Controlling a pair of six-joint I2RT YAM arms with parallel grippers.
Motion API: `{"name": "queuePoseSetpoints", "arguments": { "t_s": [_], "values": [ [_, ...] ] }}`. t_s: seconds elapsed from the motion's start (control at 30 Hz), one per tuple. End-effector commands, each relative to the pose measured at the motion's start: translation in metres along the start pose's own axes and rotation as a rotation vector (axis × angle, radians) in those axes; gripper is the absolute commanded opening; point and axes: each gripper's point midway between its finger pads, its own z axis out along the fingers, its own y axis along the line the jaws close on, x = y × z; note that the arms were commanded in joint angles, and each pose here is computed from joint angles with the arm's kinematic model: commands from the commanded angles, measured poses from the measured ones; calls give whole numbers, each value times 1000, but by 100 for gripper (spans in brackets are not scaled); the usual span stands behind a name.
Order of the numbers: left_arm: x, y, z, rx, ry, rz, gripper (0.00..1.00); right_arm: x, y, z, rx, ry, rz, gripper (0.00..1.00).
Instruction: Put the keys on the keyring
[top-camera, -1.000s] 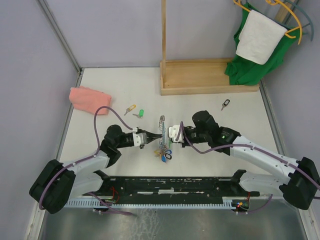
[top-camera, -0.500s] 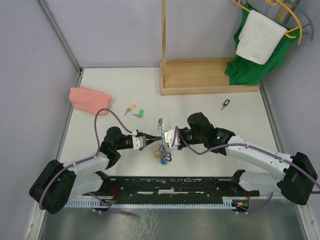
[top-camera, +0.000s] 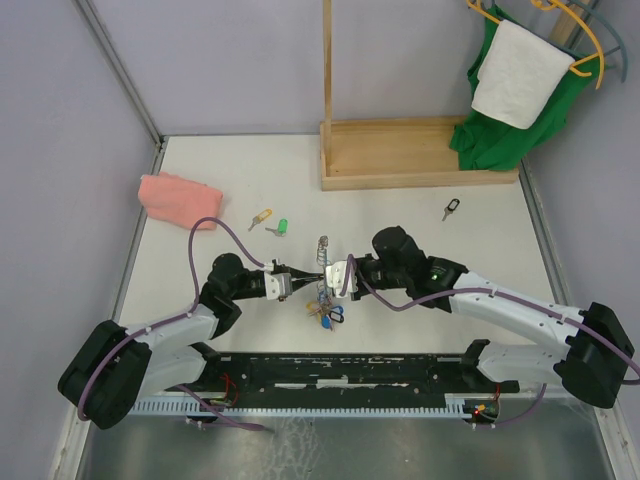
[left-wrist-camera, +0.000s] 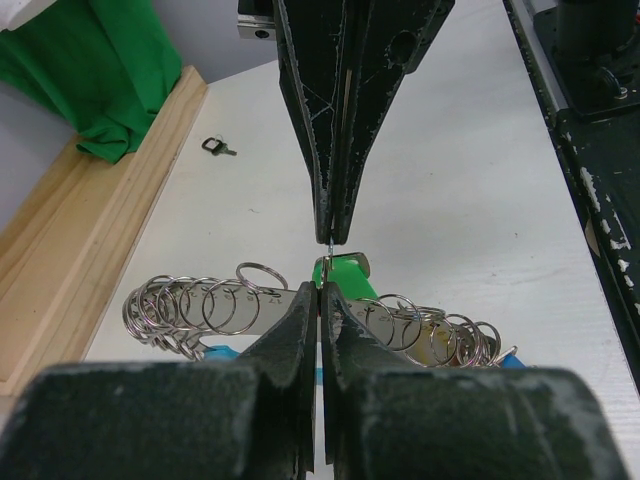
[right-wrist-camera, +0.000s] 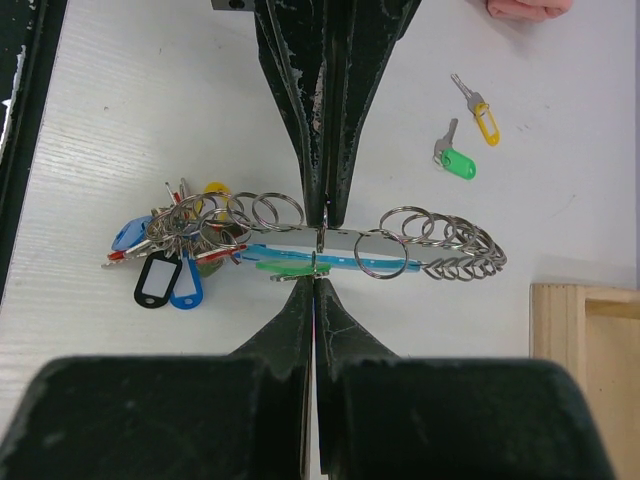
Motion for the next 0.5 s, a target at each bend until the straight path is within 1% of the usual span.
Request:
{"name": "queuePoseSetpoints", "arguments": {
  "t_s": [0.0, 0.17, 0.47],
  "values": [
    [-28, 14, 2, -11, -80, 138, 3, -16, -14, 2, 46, -43, -28, 1],
    [-28, 14, 3, -11, -80, 135, 3, -19, -14, 2, 47, -48, -24, 1],
    [-27, 16, 2, -20, -70, 132, 3, -13, -13, -2, 56, -15, -9, 1]
  ]
}}
